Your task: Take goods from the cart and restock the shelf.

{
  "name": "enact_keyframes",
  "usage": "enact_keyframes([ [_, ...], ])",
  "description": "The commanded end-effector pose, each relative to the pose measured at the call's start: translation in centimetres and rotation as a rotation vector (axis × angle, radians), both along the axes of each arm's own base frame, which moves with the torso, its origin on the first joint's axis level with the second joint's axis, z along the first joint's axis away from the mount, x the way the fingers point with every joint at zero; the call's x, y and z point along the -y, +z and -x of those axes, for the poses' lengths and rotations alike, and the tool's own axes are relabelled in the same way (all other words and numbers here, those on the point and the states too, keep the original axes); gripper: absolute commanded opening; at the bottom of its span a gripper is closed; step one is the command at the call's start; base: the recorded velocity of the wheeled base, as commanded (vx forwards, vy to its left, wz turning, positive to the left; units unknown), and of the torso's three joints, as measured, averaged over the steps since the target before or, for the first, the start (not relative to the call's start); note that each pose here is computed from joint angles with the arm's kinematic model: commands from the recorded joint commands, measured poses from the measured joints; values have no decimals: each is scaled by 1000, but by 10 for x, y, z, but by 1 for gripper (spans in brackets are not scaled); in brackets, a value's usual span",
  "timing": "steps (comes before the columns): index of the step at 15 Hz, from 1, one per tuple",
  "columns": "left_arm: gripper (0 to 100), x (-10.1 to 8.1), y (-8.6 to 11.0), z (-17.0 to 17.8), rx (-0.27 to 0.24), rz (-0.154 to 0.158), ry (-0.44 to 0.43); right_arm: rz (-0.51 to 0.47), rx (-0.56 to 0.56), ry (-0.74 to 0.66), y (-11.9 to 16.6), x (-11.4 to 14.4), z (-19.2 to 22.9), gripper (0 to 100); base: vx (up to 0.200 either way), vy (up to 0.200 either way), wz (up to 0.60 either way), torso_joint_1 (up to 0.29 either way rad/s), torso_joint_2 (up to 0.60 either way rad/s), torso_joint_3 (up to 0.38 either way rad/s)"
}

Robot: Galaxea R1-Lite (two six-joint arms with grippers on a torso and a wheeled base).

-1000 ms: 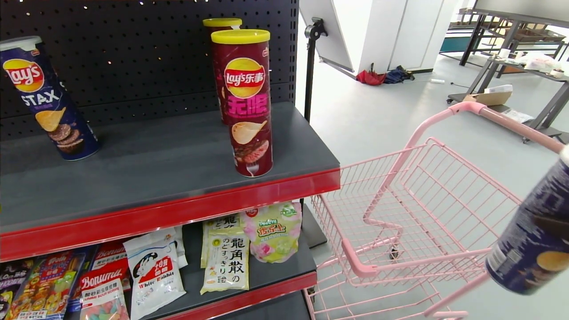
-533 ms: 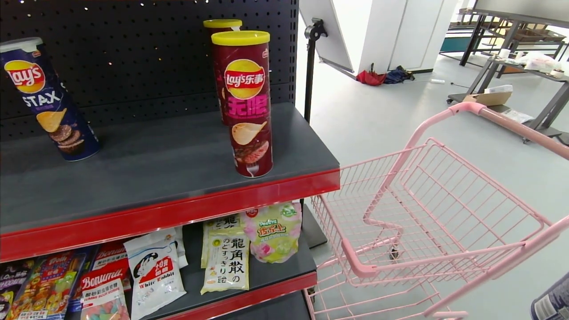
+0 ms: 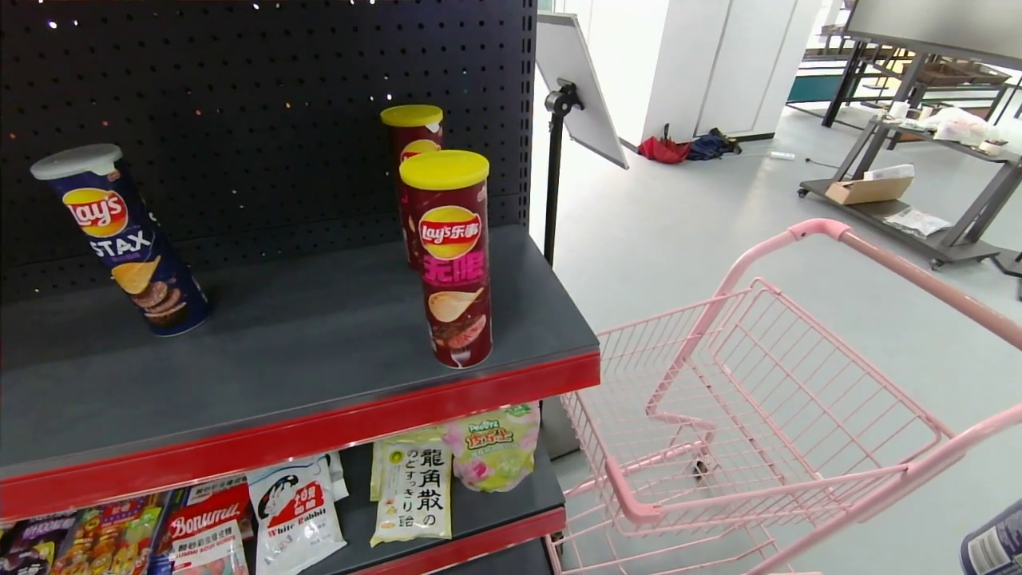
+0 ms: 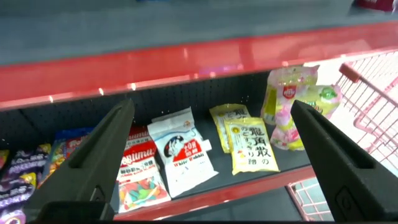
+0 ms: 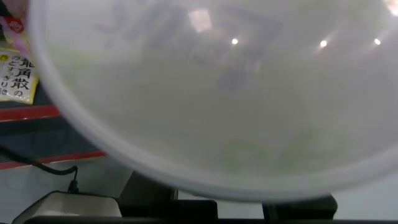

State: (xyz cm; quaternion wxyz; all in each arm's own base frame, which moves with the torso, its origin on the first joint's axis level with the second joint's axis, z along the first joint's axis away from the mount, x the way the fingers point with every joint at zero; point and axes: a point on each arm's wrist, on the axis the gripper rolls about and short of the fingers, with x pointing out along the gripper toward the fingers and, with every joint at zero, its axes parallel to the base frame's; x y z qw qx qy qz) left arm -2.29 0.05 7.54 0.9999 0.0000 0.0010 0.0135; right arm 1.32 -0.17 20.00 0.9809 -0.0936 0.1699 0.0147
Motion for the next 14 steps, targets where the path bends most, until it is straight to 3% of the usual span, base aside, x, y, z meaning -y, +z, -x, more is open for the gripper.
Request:
enact_keyframes([
  [1,100,0,0,0,0,0,1,1,-4,0,0,0,-1,0,0,0,0,232,-588,-359],
  [14,100,0,0,0,-1,0,2,25,-24,3,0,-1,-7,0,0,0,0,150,-360,-210],
])
